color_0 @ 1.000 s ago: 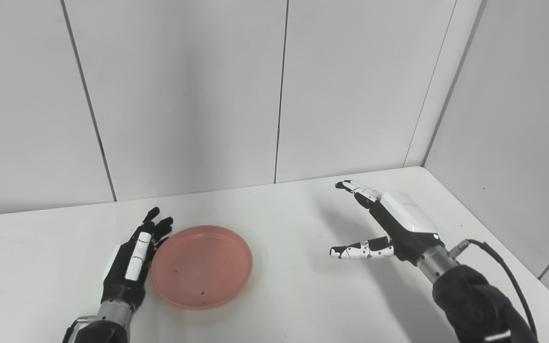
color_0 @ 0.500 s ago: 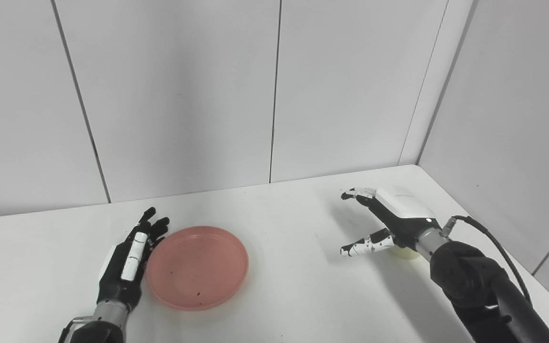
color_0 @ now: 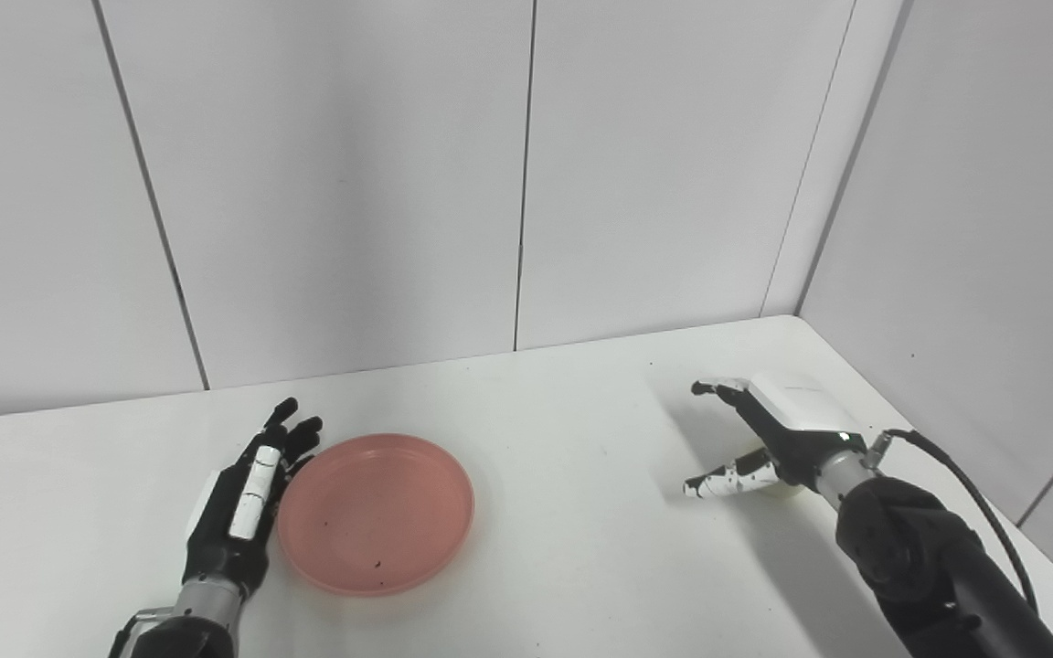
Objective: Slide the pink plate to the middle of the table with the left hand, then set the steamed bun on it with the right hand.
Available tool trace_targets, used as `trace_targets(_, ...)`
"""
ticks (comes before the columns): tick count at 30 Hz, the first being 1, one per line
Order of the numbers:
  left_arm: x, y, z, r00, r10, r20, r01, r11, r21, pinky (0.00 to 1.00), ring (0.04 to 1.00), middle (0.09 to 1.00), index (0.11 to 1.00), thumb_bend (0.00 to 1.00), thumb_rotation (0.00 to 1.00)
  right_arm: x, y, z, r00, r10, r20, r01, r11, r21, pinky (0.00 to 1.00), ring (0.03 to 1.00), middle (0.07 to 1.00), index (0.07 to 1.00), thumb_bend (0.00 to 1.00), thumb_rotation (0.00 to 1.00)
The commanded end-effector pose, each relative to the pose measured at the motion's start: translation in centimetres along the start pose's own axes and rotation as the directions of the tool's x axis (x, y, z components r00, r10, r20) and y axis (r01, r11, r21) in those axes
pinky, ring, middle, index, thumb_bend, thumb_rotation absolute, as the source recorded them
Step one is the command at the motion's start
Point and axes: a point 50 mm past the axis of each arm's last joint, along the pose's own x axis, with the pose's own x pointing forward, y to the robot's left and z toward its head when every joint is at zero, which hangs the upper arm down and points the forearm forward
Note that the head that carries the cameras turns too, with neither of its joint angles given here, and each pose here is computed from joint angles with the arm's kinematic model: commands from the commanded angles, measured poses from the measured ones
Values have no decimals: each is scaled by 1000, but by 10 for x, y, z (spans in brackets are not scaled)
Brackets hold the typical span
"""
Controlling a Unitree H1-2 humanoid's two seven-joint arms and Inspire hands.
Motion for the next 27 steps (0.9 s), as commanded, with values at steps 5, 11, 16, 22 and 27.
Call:
trace_targets(5, -9, 6, -16, 999, 9, -52, -10, 1000, -14, 893, 899, 854, 897, 848, 843, 2, -12, -22, 995, -85, -58, 84, 996, -17, 791, 883, 892, 835, 1000, 460)
trace_targets(11, -10, 4, -15, 999, 6, -50, -7, 1000, -13, 899, 909, 860, 901, 843, 846, 5, -4, -32, 990, -100, -98, 93, 993, -68, 860, 893, 891, 847, 1000, 512)
trace_targets(16, -10, 3, -17, 998, 4, -56, -5, 1000, -18, 900, 912, 860, 909, 812, 843, 11, 2, -44, 985, -120, -125, 110, 991, -81, 871, 911, 913, 847, 1000, 545)
trace_targets(22, -10, 0, -16, 999, -1, -53, 0, 1000, -9, 897, 905, 859, 914, 820, 847, 18, 9, -54, 980, -122, -155, 110, 990, -83, 869, 928, 928, 842, 1000, 535)
trace_targets(27, -10, 0, -17, 998, -4, -55, 4, 1000, -9, 909, 909, 861, 909, 818, 843, 23, 13, -62, 979, -115, -169, 105, 992, -64, 864, 927, 931, 842, 1000, 537)
